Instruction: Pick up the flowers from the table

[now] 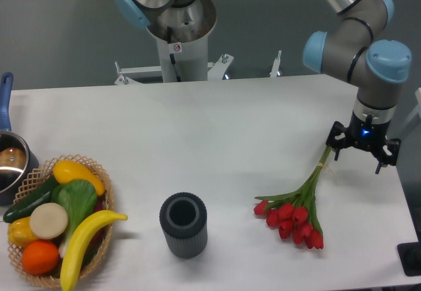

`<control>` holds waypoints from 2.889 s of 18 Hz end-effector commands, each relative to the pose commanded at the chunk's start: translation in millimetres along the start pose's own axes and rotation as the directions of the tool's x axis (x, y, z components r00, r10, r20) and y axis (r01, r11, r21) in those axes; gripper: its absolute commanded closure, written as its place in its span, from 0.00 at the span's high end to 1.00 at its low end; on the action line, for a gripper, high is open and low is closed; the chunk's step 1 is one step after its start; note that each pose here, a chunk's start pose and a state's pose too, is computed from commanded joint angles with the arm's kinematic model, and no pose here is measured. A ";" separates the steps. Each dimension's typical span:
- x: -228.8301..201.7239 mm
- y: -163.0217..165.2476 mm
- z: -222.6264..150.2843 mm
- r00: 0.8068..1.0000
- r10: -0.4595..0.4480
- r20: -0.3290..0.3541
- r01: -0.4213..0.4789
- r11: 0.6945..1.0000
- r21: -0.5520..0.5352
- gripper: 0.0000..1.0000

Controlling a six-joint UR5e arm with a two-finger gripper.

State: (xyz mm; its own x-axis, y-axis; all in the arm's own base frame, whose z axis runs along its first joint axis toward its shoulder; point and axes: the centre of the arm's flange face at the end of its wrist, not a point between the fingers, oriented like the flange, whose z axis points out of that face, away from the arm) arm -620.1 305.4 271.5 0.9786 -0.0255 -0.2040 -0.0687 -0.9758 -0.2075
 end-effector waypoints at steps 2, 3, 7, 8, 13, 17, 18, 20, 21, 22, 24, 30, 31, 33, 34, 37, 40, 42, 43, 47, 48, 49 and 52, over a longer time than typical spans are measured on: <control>-0.9 0.7 -0.7 1.000 -0.001 0.001 0.001 1.000 0.001 1.00; -0.9 0.6 -0.7 1.000 -0.003 0.001 0.003 1.000 0.001 1.00; 4.1 -2.2 2.8 1.000 -0.009 -0.010 0.009 0.999 0.044 1.00; 8.0 -2.9 3.8 1.000 -0.014 -0.020 0.015 0.997 0.070 1.00; 29.7 -3.2 13.8 0.997 -0.018 -0.073 0.029 0.989 0.146 1.00; 45.6 -6.4 27.1 0.994 -0.004 -0.107 0.018 0.990 0.139 1.00; 51.7 -13.2 32.4 0.993 0.008 -0.118 0.009 0.990 0.140 1.00; 63.1 -32.7 39.2 0.991 0.040 -0.132 -0.020 0.989 0.145 1.00; 68.7 -42.2 41.1 0.989 0.056 -0.136 -0.035 0.988 0.148 1.00; 76.4 -50.7 44.6 0.987 0.070 -0.147 -0.047 0.988 0.150 1.00; 85.1 -56.0 52.9 0.983 0.082 -0.164 -0.057 0.987 0.148 1.00; 82.6 -56.3 62.3 0.979 0.131 -0.160 -0.106 0.982 0.154 0.92; 82.0 -55.4 63.1 0.979 0.131 -0.159 -0.107 0.982 0.154 0.86; 83.9 -55.2 69.1 0.978 0.123 -0.170 -0.097 0.983 0.154 0.61; 82.8 -55.6 69.1 0.978 0.125 -0.167 -0.100 0.983 0.155 0.51; 78.7 -55.3 72.7 0.978 0.128 -0.166 -0.103 0.983 0.155 0.20; 78.9 -54.8 81.1 0.976 0.129 -0.175 -0.103 0.983 0.151 0.00; 75.6 -53.4 76.2 0.978 0.128 -0.167 -0.103 0.983 0.151 0.00; 68.8 -52.6 67.8 0.981 0.125 -0.150 -0.102 0.983 0.153 0.00; 49.5 -53.1 37.4 0.989 0.110 -0.096 -0.095 0.983 0.155 0.00; 39.8 -57.4 26.9 0.991 0.115 -0.071 -0.102 0.982 0.158 0.00; 32.7 -60.6 17.8 0.991 0.117 -0.058 -0.106 0.982 0.157 0.00; 14.8 -62.3 -6.4 0.992 0.118 -0.034 -0.114 0.989 0.098 0.00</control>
State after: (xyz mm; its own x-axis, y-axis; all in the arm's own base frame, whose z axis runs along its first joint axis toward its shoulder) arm -600.0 364.4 287.5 0.9698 -0.1474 -0.1945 -0.1983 -0.9405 -0.2760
